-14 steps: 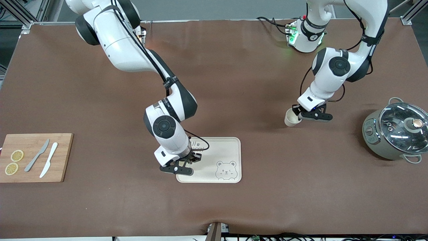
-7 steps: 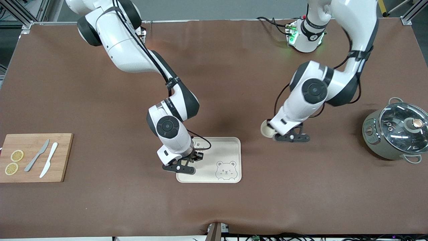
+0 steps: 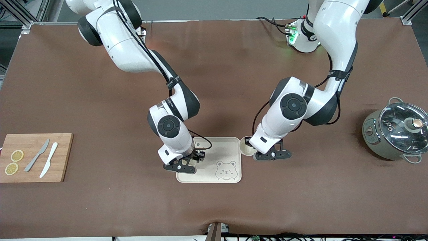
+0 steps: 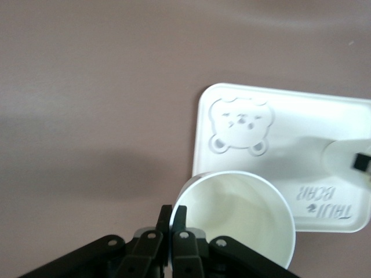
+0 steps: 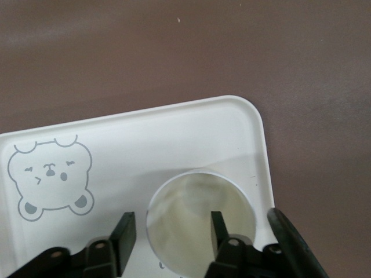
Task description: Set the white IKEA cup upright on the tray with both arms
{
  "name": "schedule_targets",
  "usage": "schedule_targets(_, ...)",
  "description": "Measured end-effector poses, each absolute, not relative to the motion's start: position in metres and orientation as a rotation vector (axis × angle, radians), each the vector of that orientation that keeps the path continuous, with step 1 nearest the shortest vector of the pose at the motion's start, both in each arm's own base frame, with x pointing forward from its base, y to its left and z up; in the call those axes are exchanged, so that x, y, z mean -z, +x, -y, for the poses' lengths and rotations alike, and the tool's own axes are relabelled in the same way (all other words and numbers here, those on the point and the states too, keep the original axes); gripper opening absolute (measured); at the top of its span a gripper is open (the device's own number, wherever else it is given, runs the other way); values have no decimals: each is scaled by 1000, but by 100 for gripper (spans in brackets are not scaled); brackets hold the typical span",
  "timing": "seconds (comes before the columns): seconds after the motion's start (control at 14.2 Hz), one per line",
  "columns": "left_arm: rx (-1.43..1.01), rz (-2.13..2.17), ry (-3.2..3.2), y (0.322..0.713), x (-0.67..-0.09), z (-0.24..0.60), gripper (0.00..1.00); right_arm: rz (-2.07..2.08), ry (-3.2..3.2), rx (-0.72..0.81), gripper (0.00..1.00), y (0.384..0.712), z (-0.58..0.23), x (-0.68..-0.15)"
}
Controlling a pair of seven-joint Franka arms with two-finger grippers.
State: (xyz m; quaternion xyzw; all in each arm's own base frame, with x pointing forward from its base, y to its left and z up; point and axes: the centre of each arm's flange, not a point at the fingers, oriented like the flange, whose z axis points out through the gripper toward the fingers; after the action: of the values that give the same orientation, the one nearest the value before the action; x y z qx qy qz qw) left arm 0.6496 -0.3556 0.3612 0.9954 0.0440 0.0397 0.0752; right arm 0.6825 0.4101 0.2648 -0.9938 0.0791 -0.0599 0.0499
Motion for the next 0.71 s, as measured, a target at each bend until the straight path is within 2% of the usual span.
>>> schedule_targets(0.07, -130, -138, 2975, 650, -361, 365, 3, -240, -3022, 191, 75, 683, -411, -269)
schedule_targets(0.14, -151, -139, 2958, 650, -358, 376, 3, -241, -3015, 206, 78, 685, -411, -276)
schedule_targets(0.42, -281, -156, 2897, 649, -327, 413, 3, -293, -3001, 243, 82, 695, -397, -321)
schedule_targets(0.57, -334, -149, 2903, 644, -301, 431, 3, -353, -3008, 238, 86, 706, -368, -343)
schedule_targets(0.64, -350, -139, 2907, 640, -288, 439, 3, -394, -3006, 239, 93, 715, -348, -352)
schedule_targets(0.71, -356, -137, 2909, 636, -275, 446, 3, -428, -2999, 251, 93, 723, -328, -363)
